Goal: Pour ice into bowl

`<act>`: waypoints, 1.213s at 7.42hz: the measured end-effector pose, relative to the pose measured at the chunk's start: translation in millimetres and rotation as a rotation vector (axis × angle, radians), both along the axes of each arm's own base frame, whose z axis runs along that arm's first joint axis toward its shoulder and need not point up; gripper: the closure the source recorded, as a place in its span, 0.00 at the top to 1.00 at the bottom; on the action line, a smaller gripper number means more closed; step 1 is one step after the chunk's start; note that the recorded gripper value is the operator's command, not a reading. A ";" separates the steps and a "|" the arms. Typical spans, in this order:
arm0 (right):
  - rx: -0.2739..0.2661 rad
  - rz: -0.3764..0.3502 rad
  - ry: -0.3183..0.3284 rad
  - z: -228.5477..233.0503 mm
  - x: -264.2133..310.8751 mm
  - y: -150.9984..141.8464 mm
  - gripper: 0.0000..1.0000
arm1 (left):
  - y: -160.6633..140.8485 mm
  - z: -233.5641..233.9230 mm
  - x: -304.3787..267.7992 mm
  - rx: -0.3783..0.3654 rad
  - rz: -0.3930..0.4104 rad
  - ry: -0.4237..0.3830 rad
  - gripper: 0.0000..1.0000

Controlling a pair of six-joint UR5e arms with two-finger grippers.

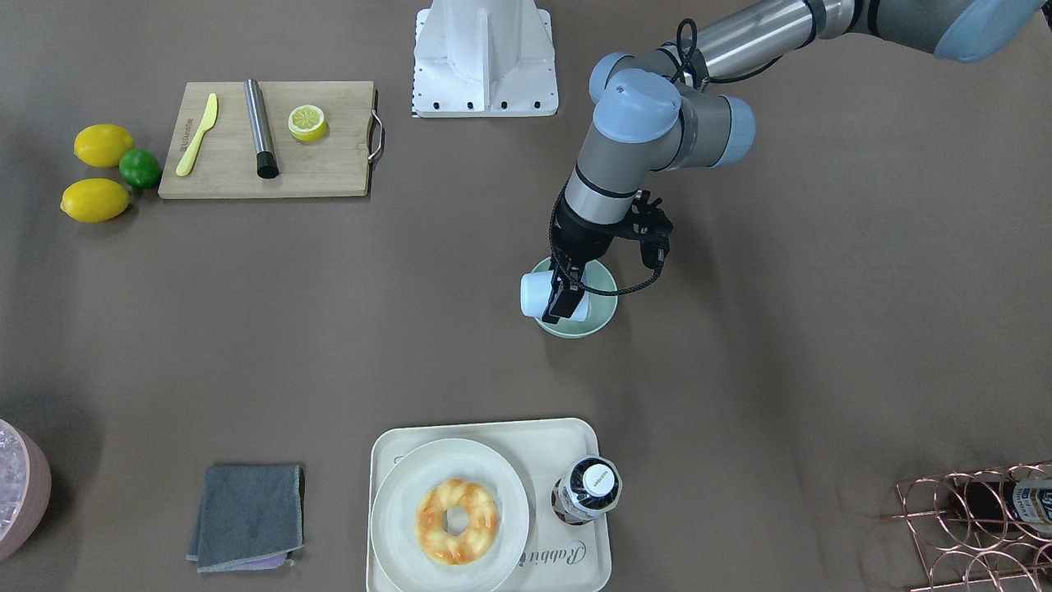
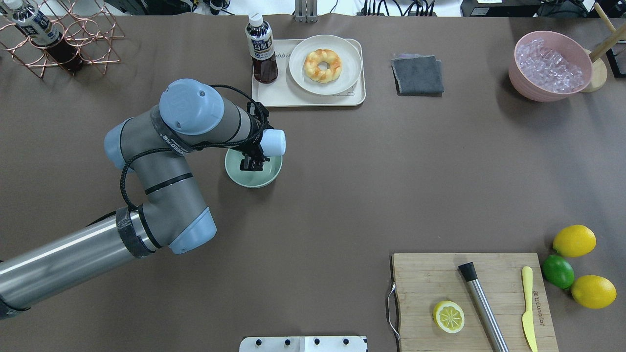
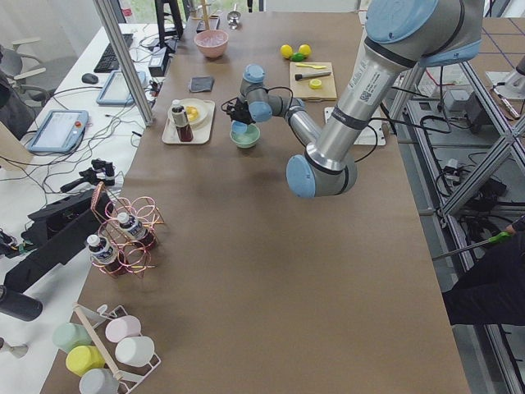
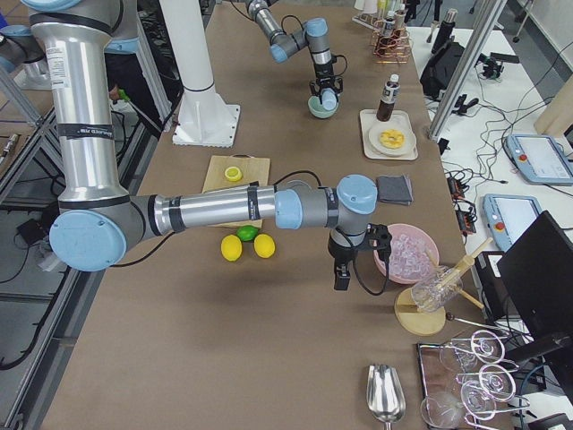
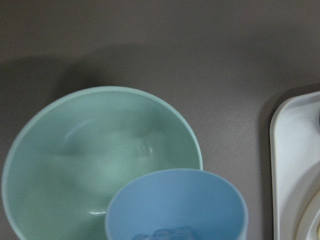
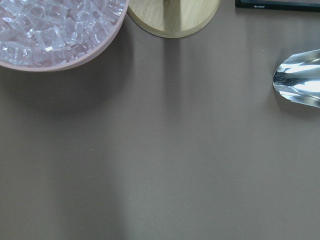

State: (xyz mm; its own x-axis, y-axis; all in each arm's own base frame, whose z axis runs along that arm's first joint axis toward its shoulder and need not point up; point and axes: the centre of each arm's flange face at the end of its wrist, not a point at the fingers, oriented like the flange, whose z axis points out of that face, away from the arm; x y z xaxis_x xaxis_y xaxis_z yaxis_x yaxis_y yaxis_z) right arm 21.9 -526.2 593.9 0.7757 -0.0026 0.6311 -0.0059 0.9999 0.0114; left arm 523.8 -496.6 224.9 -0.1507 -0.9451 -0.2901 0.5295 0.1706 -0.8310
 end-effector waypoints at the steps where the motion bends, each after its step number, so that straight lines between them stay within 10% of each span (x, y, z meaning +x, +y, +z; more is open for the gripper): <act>1: 0.001 0.003 -0.002 -0.8 1.7 1.7 0.99 | 2.5 0.7 0.2 -0.016 -0.010 0.019 0.68; 9: -0.004 0.005 -0.025 -0.1 3.1 15.5 0.99 | 31.5 -1.8 -7.3 -0.082 -0.070 0.268 0.68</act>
State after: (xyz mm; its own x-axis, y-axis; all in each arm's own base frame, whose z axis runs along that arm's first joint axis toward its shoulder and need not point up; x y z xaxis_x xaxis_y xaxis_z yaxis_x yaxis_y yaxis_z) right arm 25.0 -510.7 593.8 0.7598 0.0042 0.6501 -0.0115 0.9999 0.0070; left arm 516.5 -465.1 223.1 -0.2770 -0.9485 -0.1538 0.2975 0.0675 -0.9523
